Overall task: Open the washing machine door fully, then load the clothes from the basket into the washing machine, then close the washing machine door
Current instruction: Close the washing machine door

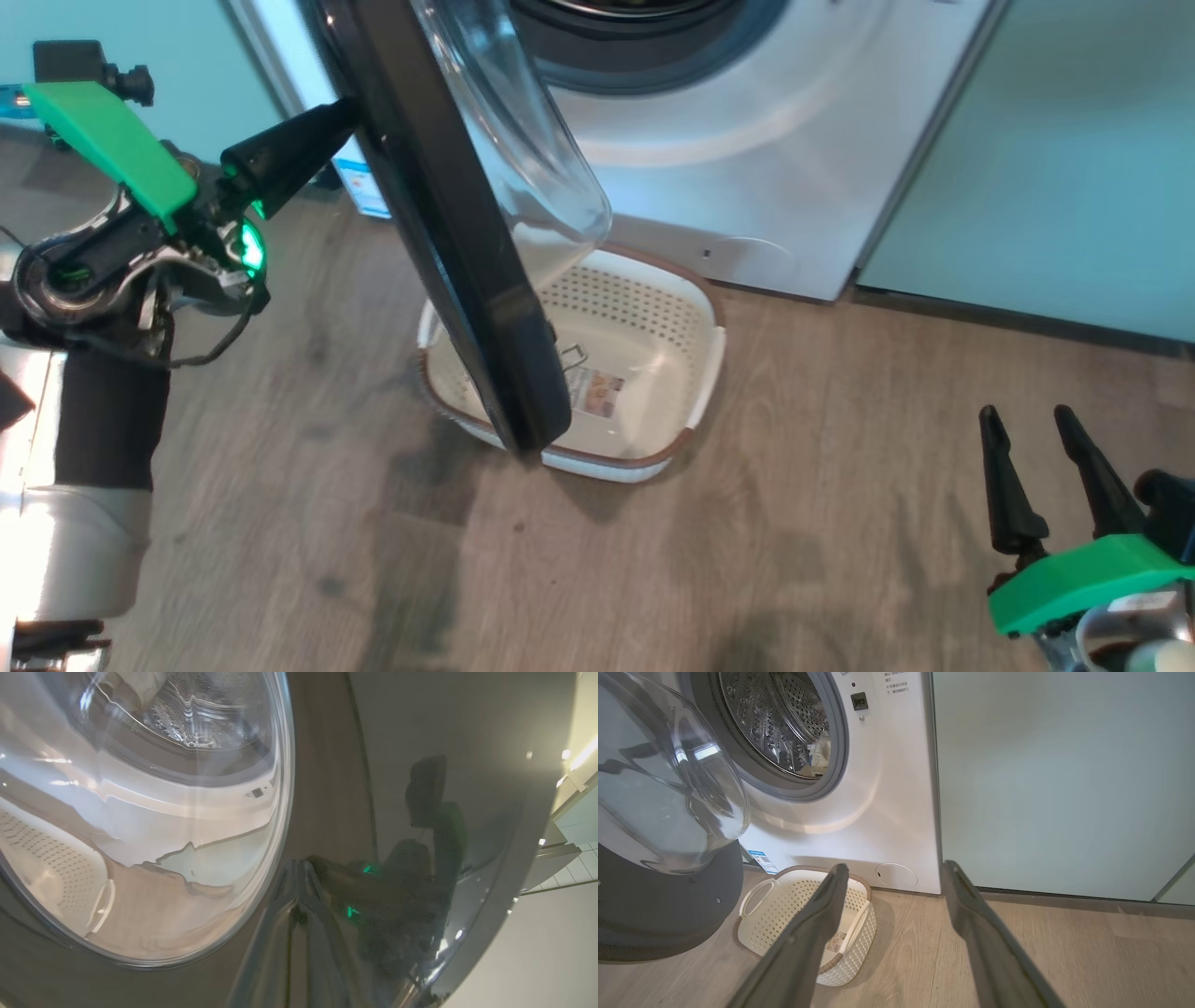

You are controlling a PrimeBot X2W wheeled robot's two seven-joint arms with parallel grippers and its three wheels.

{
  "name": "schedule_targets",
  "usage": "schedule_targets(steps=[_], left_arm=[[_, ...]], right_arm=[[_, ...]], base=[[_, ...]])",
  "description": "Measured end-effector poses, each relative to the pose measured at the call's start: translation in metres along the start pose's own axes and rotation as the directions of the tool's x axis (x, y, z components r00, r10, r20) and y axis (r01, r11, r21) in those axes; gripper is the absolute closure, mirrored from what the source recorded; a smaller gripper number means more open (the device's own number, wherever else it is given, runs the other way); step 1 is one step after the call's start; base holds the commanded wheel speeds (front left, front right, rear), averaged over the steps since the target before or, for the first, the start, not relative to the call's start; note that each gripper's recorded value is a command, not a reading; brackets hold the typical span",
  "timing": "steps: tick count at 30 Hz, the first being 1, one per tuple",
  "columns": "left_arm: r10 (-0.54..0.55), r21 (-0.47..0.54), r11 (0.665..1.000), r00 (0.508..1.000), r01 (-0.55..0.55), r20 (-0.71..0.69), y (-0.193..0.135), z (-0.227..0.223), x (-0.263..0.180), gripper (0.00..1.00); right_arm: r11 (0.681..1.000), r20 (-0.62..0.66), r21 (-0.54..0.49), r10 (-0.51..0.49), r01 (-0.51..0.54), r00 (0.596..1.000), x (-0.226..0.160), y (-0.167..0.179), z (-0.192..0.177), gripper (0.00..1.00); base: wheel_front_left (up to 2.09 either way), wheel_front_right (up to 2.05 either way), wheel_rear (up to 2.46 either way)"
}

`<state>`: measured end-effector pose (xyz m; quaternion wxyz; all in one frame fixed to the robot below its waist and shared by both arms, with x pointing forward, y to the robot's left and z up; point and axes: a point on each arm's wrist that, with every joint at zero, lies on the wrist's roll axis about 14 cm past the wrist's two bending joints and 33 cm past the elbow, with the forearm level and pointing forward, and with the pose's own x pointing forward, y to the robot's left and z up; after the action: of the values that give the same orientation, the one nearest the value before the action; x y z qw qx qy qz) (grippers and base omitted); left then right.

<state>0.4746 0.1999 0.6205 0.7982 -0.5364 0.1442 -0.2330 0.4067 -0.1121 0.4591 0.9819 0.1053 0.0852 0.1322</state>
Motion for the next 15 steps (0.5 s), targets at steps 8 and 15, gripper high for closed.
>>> schedule_targets(steps=[8,15], left_arm=[[-0.002,-0.024,1.000,0.999,0.001,-0.036,0.009,-0.020,0.034,1.00],[-0.012,-0.049,0.999,0.999,0.010,-0.052,0.016,-0.031,0.065,1.00]], right_arm=[[0.997,0.011,0.017,-0.078,0.077,0.997,-0.016,-0.020,0.000,0.00],[0.990,0.035,0.023,-0.140,0.139,0.990,-0.028,-0.037,0.006,0.00]], base=[[0.00,0.00,0.00],[0.00,0.00,0.00]])
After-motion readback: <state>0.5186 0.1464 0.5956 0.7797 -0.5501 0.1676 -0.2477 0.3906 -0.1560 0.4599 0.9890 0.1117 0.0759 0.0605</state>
